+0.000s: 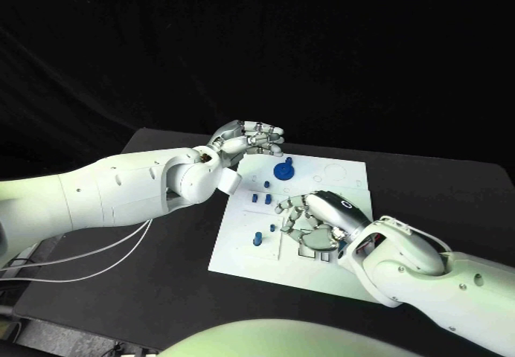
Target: Assemble the parts on the task board
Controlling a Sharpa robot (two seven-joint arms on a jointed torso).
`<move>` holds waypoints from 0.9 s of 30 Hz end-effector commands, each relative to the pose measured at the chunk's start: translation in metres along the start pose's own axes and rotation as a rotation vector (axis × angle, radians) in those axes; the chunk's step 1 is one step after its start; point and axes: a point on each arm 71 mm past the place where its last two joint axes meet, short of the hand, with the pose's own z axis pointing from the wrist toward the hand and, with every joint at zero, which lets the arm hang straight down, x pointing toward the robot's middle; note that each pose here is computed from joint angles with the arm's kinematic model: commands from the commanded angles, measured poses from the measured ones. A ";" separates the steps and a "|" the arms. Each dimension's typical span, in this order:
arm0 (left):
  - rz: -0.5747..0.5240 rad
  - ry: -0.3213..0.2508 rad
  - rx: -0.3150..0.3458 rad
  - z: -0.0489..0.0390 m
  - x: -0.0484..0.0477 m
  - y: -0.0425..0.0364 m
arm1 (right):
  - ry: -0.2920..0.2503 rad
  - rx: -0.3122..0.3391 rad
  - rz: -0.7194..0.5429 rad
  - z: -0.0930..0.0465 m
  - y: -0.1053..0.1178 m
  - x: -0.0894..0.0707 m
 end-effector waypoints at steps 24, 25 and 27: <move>-0.002 0.010 0.000 0.0008 -0.0023 0.0036 | 0.046 0.517 0.228 -0.094 -0.076 -0.030; -0.002 0.010 0.000 0.0008 -0.0021 0.0037 | 0.054 0.524 0.212 -0.095 -0.076 -0.027; -0.002 0.010 0.000 0.0008 -0.0020 0.0037 | 0.068 0.536 0.177 -0.095 -0.074 -0.022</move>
